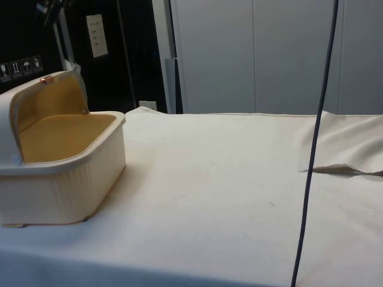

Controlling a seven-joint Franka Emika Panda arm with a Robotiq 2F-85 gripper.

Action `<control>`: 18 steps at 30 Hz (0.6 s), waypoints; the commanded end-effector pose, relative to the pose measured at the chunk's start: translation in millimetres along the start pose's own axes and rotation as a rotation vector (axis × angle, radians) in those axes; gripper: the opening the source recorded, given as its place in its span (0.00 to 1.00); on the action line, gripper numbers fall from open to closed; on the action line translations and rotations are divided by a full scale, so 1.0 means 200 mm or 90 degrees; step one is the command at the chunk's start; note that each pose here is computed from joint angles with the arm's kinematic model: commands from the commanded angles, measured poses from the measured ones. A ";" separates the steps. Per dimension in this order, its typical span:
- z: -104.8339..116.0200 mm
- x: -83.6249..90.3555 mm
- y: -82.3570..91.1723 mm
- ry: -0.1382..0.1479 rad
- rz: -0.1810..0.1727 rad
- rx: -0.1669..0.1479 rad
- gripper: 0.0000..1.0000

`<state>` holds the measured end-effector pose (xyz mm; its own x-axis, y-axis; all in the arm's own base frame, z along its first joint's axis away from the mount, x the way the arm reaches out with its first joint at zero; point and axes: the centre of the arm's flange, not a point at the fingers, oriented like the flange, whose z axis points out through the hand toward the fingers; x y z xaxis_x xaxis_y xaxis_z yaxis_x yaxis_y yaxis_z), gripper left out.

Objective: Open the lid, then close it.

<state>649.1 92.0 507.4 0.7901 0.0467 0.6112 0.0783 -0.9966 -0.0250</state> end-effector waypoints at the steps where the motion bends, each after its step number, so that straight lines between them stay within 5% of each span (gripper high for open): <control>1: 0.00 0.00 0.00 0.000 -0.001 -0.002 0.38; 13: 0.01 0.01 -0.02 0.001 -0.004 -0.002 0.98; 18: 0.02 0.02 -0.02 0.002 -0.005 -0.001 1.00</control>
<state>652.0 96.6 506.9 0.7884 0.0535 0.6129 0.0854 -0.9961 -0.0228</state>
